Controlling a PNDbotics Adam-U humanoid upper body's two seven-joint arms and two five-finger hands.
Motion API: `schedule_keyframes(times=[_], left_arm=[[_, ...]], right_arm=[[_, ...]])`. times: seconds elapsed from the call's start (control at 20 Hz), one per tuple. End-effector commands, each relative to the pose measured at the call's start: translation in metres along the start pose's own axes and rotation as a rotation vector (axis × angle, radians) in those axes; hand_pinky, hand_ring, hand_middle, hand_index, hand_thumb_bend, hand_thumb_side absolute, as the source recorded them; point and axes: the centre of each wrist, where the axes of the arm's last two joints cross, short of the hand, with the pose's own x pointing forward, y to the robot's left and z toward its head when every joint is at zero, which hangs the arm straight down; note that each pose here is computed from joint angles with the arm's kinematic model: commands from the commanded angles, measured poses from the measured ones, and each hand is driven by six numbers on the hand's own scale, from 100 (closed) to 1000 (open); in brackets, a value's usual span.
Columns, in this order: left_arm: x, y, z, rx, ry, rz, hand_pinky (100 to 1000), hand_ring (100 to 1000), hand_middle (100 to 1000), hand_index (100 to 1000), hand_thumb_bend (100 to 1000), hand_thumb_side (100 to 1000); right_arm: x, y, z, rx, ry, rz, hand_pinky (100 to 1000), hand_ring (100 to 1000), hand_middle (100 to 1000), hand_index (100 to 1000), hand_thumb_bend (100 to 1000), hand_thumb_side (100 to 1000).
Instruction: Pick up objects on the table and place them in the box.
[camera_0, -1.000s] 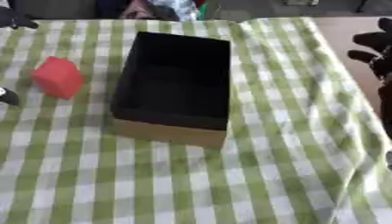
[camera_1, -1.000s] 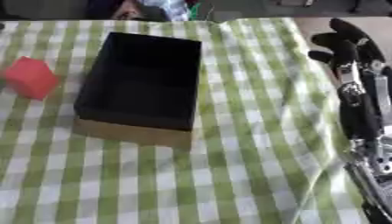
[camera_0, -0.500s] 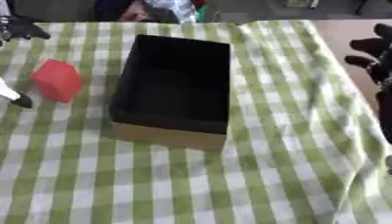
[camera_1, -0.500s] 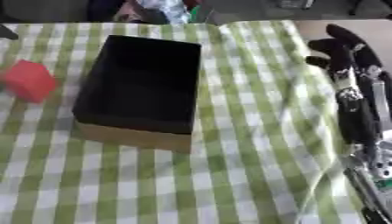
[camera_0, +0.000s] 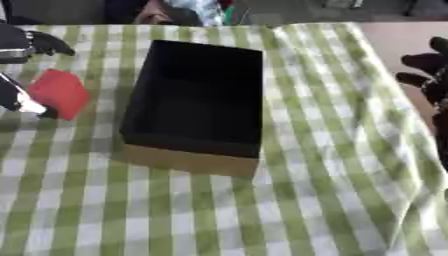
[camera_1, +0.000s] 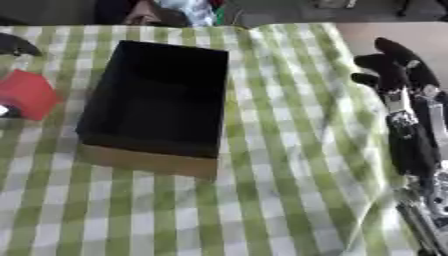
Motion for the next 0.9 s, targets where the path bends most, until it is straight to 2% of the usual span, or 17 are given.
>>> schedule_keyframes(times=[0.05, 0.5, 0.9], left_arm=[[-0.006, 0.014, 0.008, -0.022, 0.014, -0.022, 746, 886, 946, 1000, 540, 420], [-0.011, 0.016, 0.009, -0.080, 0.075, 0.004, 746, 895, 945, 1000, 427, 339], [-0.012, 0.007, 0.003, -0.124, 0.076, 0.036, 750, 874, 880, 1000, 357, 270]], right_arm=[[0.006, -0.001, -0.005, 0.010, -0.031, 0.013, 775, 831, 685, 886, 100, 742], [0.007, 0.002, -0.007, 0.014, -0.035, 0.006, 776, 830, 682, 885, 100, 737], [0.006, 0.005, -0.005, 0.009, -0.026, 0.004, 778, 830, 678, 883, 100, 729]])
